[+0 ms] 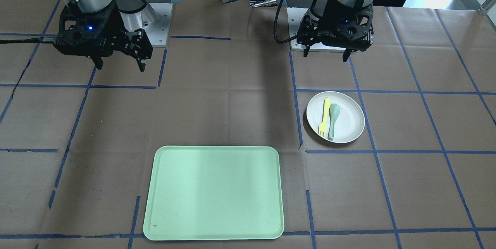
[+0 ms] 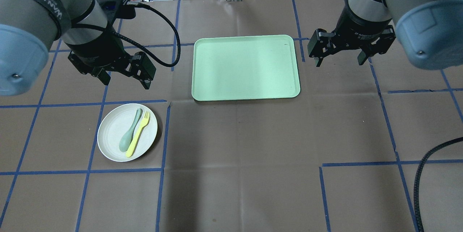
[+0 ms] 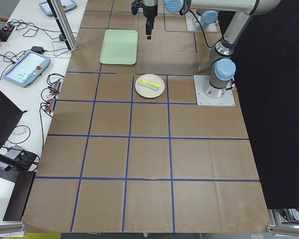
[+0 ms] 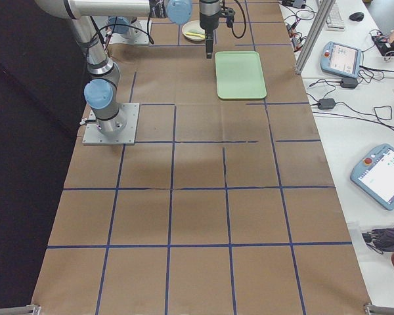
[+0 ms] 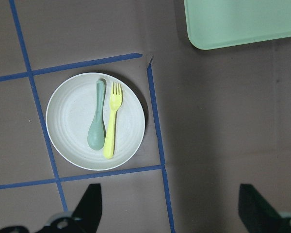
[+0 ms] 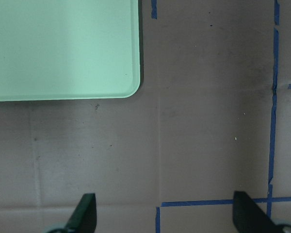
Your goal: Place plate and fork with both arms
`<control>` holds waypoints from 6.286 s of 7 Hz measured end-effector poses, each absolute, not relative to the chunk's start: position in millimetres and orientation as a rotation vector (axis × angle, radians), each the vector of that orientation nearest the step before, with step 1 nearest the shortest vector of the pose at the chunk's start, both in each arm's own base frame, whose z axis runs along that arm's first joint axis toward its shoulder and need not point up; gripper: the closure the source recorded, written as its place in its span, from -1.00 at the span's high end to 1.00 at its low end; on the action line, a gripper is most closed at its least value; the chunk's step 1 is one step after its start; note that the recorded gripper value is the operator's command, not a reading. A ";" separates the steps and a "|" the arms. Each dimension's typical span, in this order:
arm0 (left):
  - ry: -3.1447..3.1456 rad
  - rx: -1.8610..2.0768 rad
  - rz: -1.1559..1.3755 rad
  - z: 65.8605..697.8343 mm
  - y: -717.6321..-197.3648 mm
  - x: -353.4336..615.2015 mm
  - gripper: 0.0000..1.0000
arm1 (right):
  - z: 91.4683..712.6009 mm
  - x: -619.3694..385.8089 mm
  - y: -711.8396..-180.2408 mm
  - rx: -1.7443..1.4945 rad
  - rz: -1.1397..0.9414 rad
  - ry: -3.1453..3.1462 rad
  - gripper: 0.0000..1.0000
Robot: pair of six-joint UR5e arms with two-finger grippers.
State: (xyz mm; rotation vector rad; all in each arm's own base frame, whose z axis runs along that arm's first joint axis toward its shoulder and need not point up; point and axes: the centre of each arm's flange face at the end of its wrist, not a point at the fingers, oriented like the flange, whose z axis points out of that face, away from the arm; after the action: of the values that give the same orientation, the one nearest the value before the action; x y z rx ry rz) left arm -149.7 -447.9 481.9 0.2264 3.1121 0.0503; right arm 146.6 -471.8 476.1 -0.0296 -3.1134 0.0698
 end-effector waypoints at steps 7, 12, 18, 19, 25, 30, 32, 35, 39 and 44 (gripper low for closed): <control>3.111 0.246 0.059 480.5 -446.3 -149.0 0.99 | 476.1 146.6 -471.7 -0.030 0.070 -3.113 1.00; 3.115 0.222 0.053 484.5 -436.1 -144.8 0.99 | 475.7 146.6 -472.0 -0.030 0.068 -3.113 1.00; 3.182 0.199 0.170 403.1 -445.7 -36.0 0.99 | 475.3 146.6 -471.8 -0.030 0.067 -3.113 1.00; 3.206 0.220 0.138 365.8 -443.8 -14.7 0.99 | 475.4 146.6 -471.8 -0.030 0.068 -3.113 1.00; 3.336 0.267 -0.005 218.2 -457.6 102.9 0.99 | 475.2 146.6 -471.6 -0.030 0.065 -3.113 1.00; 3.447 0.266 -0.056 184.4 -463.3 126.0 0.40 | 475.2 146.5 -471.4 -0.030 0.065 -3.113 1.00; 3.456 0.260 -0.042 178.0 -465.0 127.5 -0.17 | 474.9 146.6 -471.6 -0.030 0.064 -3.113 1.00; 3.454 0.260 -0.040 177.6 -465.4 128.0 -0.77 | 475.2 146.6 -471.4 -0.030 0.065 -3.113 1.00; 3.447 0.248 -0.075 188.2 -466.1 127.5 -1.00 | 475.2 146.6 -471.4 -0.030 0.065 -3.113 1.00; 3.532 0.129 -0.206 208.2 -472.1 103.7 -1.00 | 475.2 146.6 -471.4 -0.030 0.065 -3.114 1.00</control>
State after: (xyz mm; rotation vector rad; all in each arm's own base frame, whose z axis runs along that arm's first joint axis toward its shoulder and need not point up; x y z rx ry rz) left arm 103.7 -472.1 208.2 0.1289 3.5318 -0.2062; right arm 146.6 -471.4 475.2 -0.0295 -3.1136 0.0650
